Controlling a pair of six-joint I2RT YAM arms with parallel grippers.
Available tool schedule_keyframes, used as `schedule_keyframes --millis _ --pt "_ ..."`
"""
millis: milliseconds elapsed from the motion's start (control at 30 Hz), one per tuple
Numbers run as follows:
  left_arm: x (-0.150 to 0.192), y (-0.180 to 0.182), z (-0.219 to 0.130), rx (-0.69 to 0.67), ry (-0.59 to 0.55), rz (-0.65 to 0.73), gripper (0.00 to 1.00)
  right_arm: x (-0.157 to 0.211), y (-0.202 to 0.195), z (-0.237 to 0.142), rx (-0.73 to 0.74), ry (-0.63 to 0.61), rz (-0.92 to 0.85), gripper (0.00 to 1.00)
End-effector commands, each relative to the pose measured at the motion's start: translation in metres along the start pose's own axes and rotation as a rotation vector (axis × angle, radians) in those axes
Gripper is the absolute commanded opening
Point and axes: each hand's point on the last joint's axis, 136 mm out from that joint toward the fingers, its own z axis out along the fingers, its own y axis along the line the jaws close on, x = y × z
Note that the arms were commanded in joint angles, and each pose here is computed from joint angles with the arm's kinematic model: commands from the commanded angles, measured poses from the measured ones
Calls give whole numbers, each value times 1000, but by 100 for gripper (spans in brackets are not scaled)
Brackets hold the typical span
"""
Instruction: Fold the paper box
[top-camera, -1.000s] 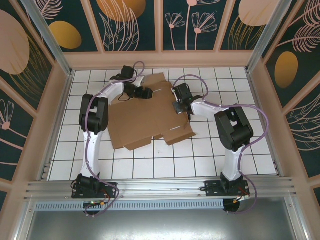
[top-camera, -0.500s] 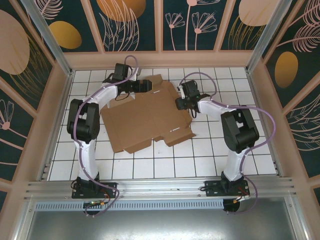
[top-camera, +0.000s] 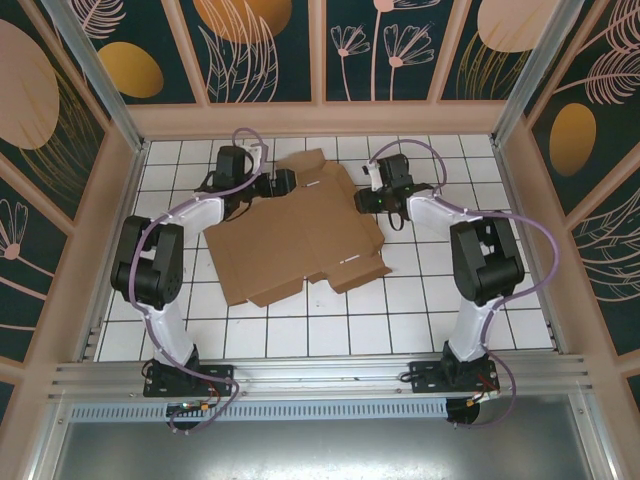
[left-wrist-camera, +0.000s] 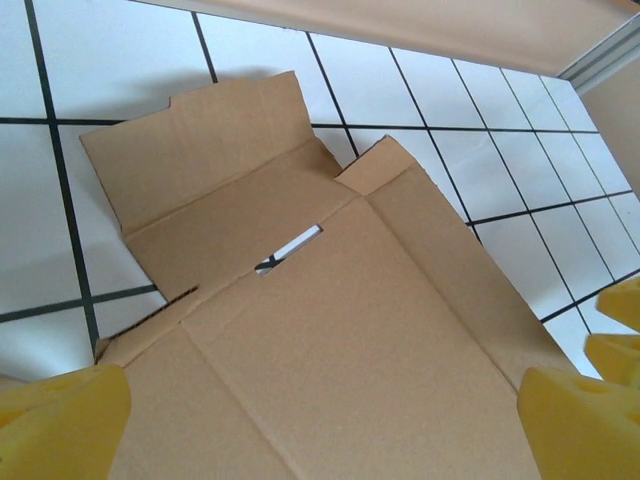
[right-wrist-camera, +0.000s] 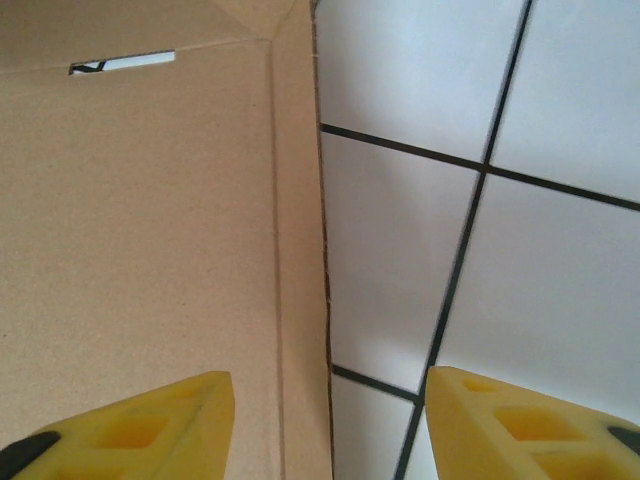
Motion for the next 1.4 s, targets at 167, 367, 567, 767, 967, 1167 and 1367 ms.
schedule_keyframes --millis 167,367,567,767,967,1167,1367 --pt "-8 -9 -15 52 -89 -31 99 7 2 25 -57 59 -22 37" --pt "-6 -13 -15 72 -78 -23 99 13 3 32 -82 82 -19 26" --pt "-5 -15 -14 92 -76 -31 99 18 2 37 -88 97 -16 22" --pt "-4 -16 -14 100 -71 -30 99 24 3 43 -104 115 -16 22" --pt "-4 -16 -13 100 -70 -27 99 25 3 43 -105 120 -17 4" --pt "-6 -18 -15 104 -76 -28 99 21 2 35 -94 109 -39 0" --pt "-17 -16 -22 72 -117 -29 99 13 -7 22 37 93 -144 0"
